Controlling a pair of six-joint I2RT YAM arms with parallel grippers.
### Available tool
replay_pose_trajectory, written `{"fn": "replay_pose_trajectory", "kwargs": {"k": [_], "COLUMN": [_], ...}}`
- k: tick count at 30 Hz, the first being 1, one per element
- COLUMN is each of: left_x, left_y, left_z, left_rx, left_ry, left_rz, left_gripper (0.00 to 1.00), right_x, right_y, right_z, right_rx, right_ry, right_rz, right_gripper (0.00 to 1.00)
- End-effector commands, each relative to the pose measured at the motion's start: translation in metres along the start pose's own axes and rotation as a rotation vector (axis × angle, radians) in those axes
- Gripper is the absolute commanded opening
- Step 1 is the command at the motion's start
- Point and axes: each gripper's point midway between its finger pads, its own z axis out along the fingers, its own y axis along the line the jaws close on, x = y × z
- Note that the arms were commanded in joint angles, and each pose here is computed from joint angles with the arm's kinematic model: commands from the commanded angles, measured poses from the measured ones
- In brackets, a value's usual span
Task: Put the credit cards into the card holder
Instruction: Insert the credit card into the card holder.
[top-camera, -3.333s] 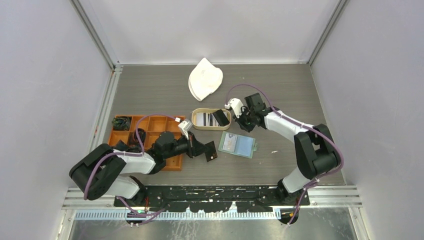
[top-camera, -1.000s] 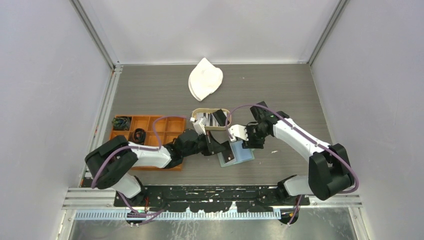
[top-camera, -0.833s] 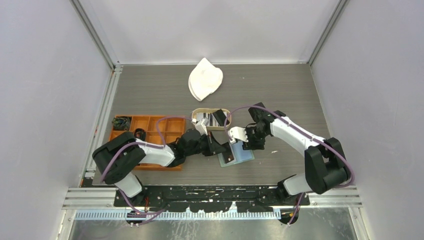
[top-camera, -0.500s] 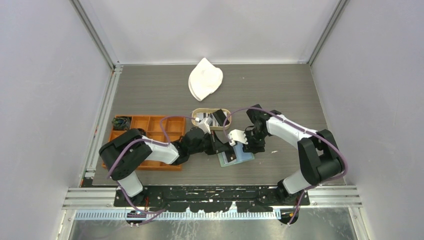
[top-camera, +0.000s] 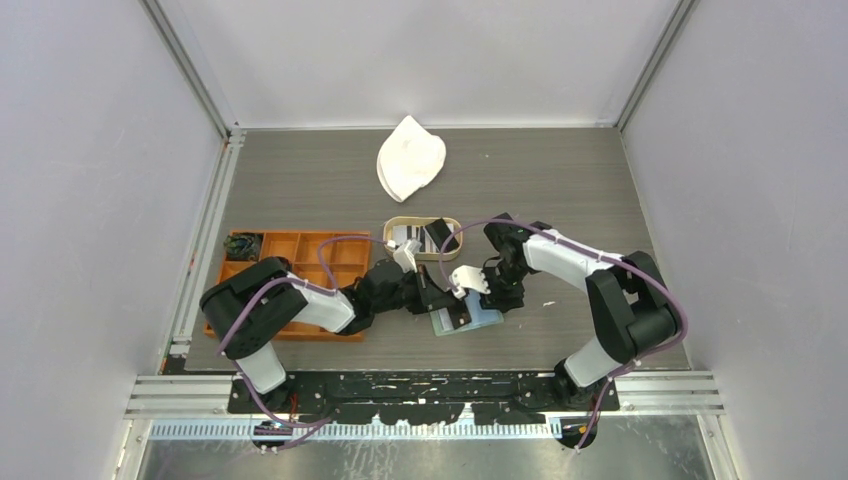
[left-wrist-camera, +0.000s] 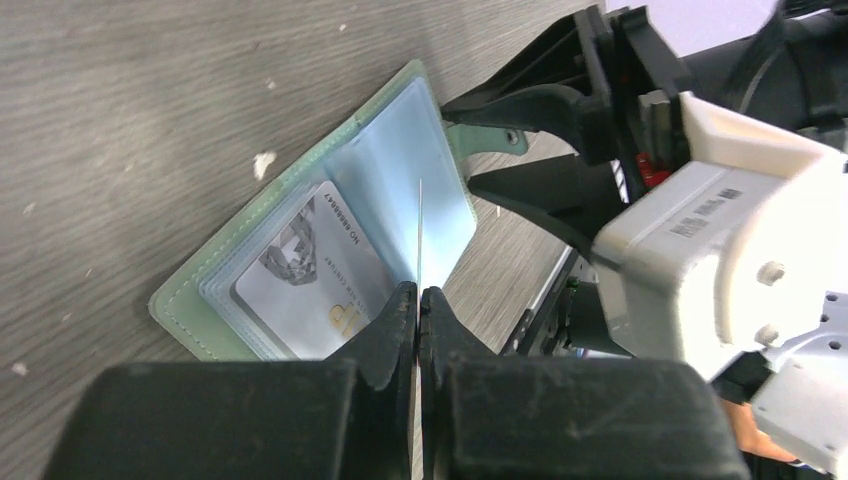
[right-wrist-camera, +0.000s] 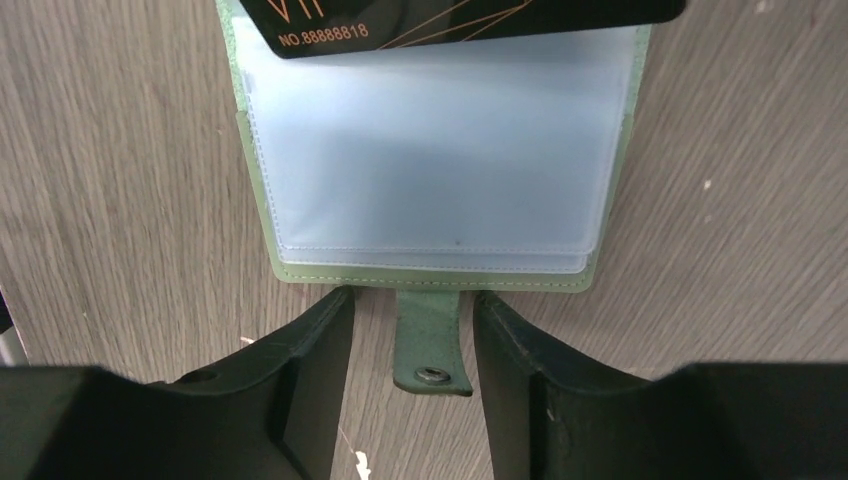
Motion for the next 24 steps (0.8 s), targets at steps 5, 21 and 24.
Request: {"fn": "replay_pose_trajectory", "kwargs": {"k": [5, 21, 24], "left_x": [-0.009, -0.011, -0.01], "left_y": [-0.003, -0.007, -0.005], "left_z": [-0.016, -0.029, -0.025], "left_rx": [0.037, 0.097, 0.105], "left_ry": [-0.032, -0.039, -0.038], "left_rz": [-0.072, -0.167, -0.192], "left_gripper": [0.0, 0.0, 0.0], "right_x": [-0.024, -0.026, -0.028], "right_y": [0.0, 0.0, 0.001], "right_z": [0.005, 0.014, 0.015], "right_rx": [-0.037, -0.05, -0.053], "right_ry": [-0.032, -0.008, -0.007], "right_rz": [-0.023, -0.026, -0.03], "right_gripper": [0.51, 0.51, 0.51]}}
